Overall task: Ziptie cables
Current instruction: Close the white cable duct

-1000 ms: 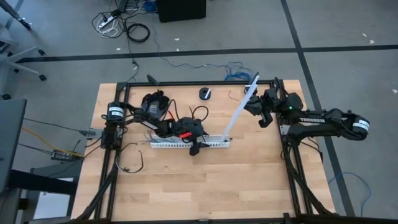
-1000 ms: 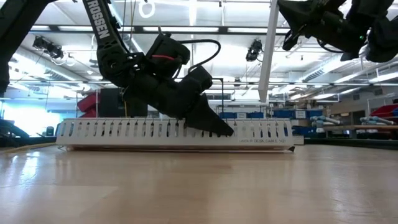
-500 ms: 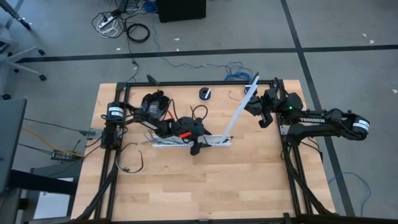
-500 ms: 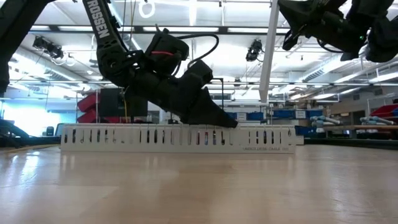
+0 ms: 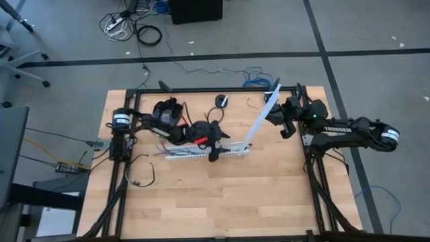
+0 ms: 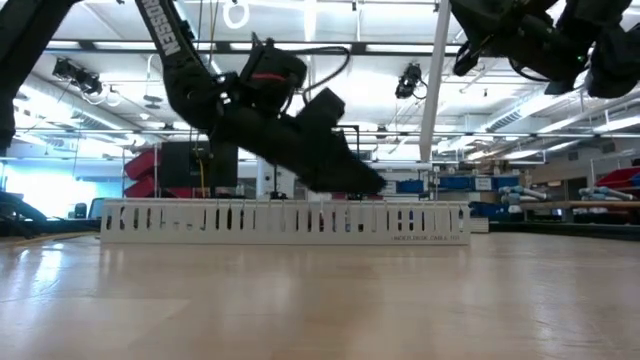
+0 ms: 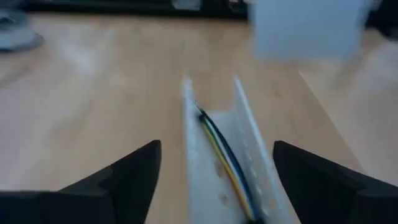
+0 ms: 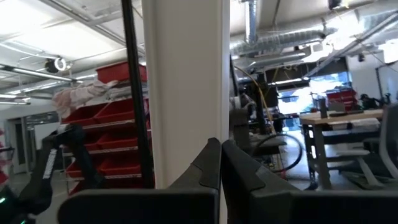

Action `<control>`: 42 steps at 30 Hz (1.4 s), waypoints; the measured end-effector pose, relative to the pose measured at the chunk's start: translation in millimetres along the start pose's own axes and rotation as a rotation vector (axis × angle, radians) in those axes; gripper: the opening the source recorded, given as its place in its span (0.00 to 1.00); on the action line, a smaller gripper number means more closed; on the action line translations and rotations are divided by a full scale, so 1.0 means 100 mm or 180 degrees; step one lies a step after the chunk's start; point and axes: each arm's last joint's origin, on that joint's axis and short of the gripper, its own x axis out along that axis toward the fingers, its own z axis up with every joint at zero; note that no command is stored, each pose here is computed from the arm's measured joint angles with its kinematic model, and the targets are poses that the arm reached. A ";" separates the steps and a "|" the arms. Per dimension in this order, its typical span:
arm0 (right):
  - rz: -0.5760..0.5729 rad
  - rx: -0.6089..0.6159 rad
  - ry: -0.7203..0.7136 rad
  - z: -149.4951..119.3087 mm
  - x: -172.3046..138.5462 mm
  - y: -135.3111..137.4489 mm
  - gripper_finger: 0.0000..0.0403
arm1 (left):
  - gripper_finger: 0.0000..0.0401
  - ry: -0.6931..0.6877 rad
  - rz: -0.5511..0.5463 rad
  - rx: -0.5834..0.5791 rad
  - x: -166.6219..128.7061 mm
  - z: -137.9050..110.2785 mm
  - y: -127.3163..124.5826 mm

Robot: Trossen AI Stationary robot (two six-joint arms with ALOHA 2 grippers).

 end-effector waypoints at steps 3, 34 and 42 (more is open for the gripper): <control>0.0057 -0.0030 -0.0017 0.04 0.03 0.00 0.00 | 0.75 0.0019 -0.0074 -0.0037 -0.08 0.12 0.03; 0.1416 -0.1128 -0.0270 0.85 0.41 0.18 0.00 | 0.75 -0.0754 -0.1324 -0.2212 -0.19 0.50 -0.02; 0.1448 -0.1052 -0.0213 0.80 0.44 0.16 0.00 | 0.75 -0.1074 -0.1520 -0.2024 -0.24 0.60 -0.03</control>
